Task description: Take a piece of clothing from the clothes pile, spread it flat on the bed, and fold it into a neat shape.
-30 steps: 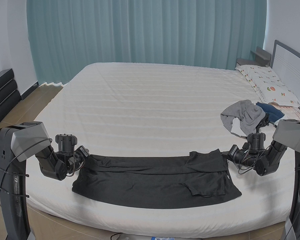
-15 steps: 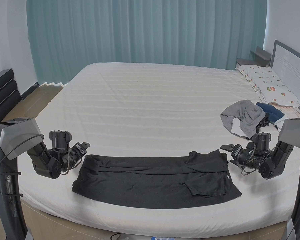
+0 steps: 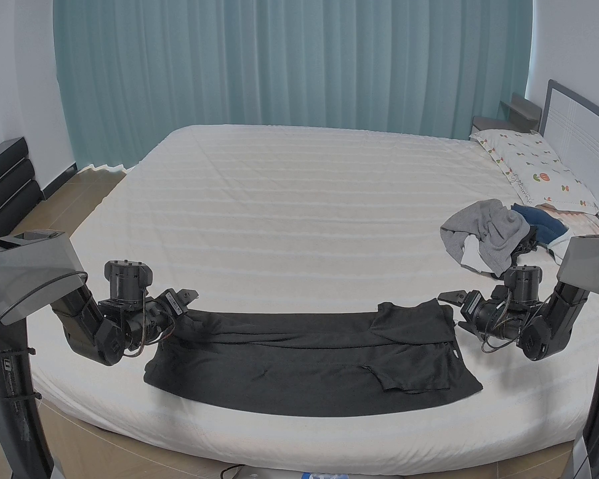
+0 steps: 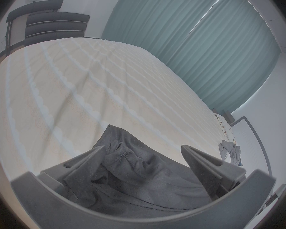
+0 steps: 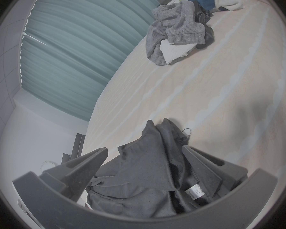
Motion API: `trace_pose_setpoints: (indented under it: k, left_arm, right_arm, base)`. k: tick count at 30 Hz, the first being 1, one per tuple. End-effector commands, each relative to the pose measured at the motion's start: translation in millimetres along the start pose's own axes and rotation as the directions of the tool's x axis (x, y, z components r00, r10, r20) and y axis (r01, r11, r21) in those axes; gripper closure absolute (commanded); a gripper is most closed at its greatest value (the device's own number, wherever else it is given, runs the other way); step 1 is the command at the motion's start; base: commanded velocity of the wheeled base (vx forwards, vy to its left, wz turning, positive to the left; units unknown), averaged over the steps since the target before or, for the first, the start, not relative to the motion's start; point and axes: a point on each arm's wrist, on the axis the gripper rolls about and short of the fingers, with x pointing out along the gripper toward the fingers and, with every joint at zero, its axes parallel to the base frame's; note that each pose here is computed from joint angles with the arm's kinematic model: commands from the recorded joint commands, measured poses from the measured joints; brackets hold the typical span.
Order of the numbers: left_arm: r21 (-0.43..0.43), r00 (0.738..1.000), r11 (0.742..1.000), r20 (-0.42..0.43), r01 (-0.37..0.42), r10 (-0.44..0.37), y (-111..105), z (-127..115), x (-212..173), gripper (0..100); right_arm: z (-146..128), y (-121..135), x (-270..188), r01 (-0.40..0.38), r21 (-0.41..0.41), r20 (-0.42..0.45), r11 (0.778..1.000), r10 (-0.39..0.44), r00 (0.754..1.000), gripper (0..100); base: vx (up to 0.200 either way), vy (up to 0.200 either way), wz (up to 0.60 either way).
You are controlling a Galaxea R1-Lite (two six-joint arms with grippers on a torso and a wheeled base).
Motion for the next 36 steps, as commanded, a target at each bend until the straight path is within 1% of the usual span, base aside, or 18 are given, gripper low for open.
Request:
trace_pose_setpoints:
  k: [1, 2, 10, 14, 15, 17, 18, 21, 22, 24, 30, 32, 35, 36]
  left_arm:
    - [0.003, 1.0, 1.0, -0.016, -0.01, 0.01, 3, -5, 7, 0]
    - [0.002, 1.0, 1.0, -0.019, -0.011, 0.011, 4, -7, 9, 100]
    - [0.007, 0.999, 1.0, -0.045, -0.028, 0.029, 7, -14, 7, 100]
    - [0.001, 0.999, 1.0, -0.026, -0.032, 0.032, 9, -8, 4, 100]
    - [-0.009, 1.0, 1.0, 0.003, -0.025, 0.025, 8, 2, -2, 100]
    - [-0.011, 1.0, 1.0, 0.017, -0.021, 0.021, 8, 8, -6, 100]
    - [-0.006, 0.999, 0.999, 0.014, -0.033, 0.034, 10, 10, -9, 100]
    - [0.023, 0.998, 0.998, 0.002, -0.057, 0.057, 15, 12, -12, 100]
    - [0.033, 0.998, 0.997, -0.005, -0.069, 0.069, 17, 14, -14, 100]
    - [0.035, 0.998, 0.997, -0.006, -0.07, 0.07, 16, 14, -15, 100]
    - [0.033, 0.998, 0.997, 0.009, -0.066, 0.066, 16, 18, -17, 100]
    - [0.031, 0.998, 0.997, 0.015, -0.065, 0.065, 15, 20, -19, 100]
    - [0.033, 0.998, 0.998, 0.018, -0.061, 0.061, 14, 21, -20, 100]
    - [0.031, 0.998, 0.998, 0.019, -0.062, 0.062, 14, 21, -20, 100]
  right_arm:
    - [-3, 7, -3, -0.012, -0.009, -0.005, 1.0, 0.012, 1.0, 0]
    - [-3, 6, -4, -0.009, -0.009, -0.008, 1.0, 0.009, 1.0, 0]
    - [-6, 3, -5, 0.009, -0.011, -0.017, 1.0, -0.009, 1.0, 0]
    - [-8, 2, -7, 0.021, -0.013, -0.022, 1.0, -0.021, 1.0, 0]
    - [-8, 3, -7, 0.023, -0.014, -0.022, 1.0, -0.023, 0.999, 0]
    - [-9, 4, -7, 0.021, -0.015, -0.025, 1.0, -0.021, 0.999, 0]
    - [-10, 4, -7, 0.026, -0.015, -0.029, 1.0, -0.026, 0.999, 0]
    - [-13, 5, -6, 0.047, -0.014, -0.039, 0.999, -0.047, 0.998, 0]
    - [-16, 7, -4, 0.073, -0.018, -0.038, 0.997, -0.073, 0.997, 0]
    - [-18, 9, -3, 0.091, -0.023, -0.034, 0.996, -0.092, 0.995, 0]
    - [-18, 20, -9, 0.099, -0.03, -0.02, 0.995, -0.1, 0.995, 0]
    - [-22, 24, -10, 0.121, -0.034, -0.035, 0.992, -0.122, 0.992, 0]
    - [-24, 21, -9, 0.167, -0.03, -0.047, 0.985, -0.169, 0.985, 0]
    - [-24, 21, -9, 0.169, -0.03, -0.046, 0.985, -0.17, 0.984, 0]
  base:
    - [0.0, 0.0, 0.0]
    - [0.0, 0.0, 0.0]
    - [0.0, 0.0, 0.0]
    - [0.0, 0.0, 0.0]
    - [0.0, 0.0, 0.0]
    - [0.0, 0.0, 0.0]
    - [0.0, 0.0, 0.0]
    - [0.0, 0.0, 0.0]
    - [0.0, 0.0, 0.0]
    - [0.0, 0.0, 0.0]
    - [0.0, 0.0, 0.0]
    - [0.0, 0.0, 0.0]
    - [0.0, 0.0, 0.0]
    - [0.0, 0.0, 0.0]
